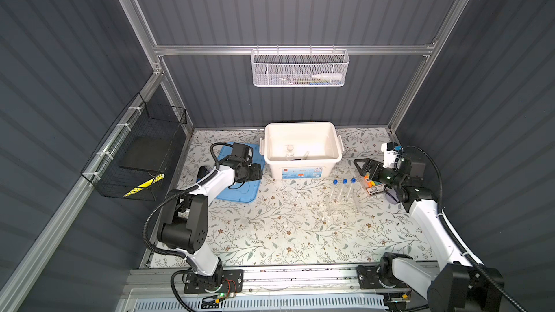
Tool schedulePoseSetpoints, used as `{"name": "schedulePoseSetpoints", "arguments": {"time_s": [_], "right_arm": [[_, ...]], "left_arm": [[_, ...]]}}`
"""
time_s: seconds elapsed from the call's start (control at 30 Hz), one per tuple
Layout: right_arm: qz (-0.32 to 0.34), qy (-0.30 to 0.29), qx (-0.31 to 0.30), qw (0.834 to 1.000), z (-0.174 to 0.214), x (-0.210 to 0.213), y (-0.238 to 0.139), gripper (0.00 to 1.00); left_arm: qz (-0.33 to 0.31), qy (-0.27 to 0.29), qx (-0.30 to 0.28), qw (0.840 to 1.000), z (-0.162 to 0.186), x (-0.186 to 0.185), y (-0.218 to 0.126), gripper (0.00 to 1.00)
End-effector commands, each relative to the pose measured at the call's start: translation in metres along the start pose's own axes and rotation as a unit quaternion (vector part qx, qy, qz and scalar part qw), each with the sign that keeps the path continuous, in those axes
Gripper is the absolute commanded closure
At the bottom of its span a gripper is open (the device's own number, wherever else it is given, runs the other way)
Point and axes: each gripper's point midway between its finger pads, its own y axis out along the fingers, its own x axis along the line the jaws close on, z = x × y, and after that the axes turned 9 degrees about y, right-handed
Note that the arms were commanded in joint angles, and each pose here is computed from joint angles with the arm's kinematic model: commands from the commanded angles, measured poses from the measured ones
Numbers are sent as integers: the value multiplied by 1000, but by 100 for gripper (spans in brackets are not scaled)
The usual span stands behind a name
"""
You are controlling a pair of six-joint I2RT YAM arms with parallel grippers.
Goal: Organize the chemistry lab equipment
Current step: 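Lower the left gripper to the blue lid edge nearest the bin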
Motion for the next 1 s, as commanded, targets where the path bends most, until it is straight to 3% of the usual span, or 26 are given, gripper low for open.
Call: {"name": "schedulePoseSetpoints", "arguments": {"time_s": [0.0, 0.4, 0.57, 0.97], "right_arm": [[-12, -5, -11, 1000, -9, 8, -3, 1], [-1, -10, -12, 1000, -5, 5, -6, 1], [-2, -6, -10, 1000, -5, 4, -6, 1], [0, -5, -8, 1000, -3, 1, -4, 1]], "left_arm": [[14, 5, -12, 1000, -16, -18, 8, 30], [35, 38, -19, 999, -41, -53, 34, 29], [34, 21, -23, 999, -41, -53, 37, 28], [-29, 27, 36, 999, 15, -23, 25, 30]]}}
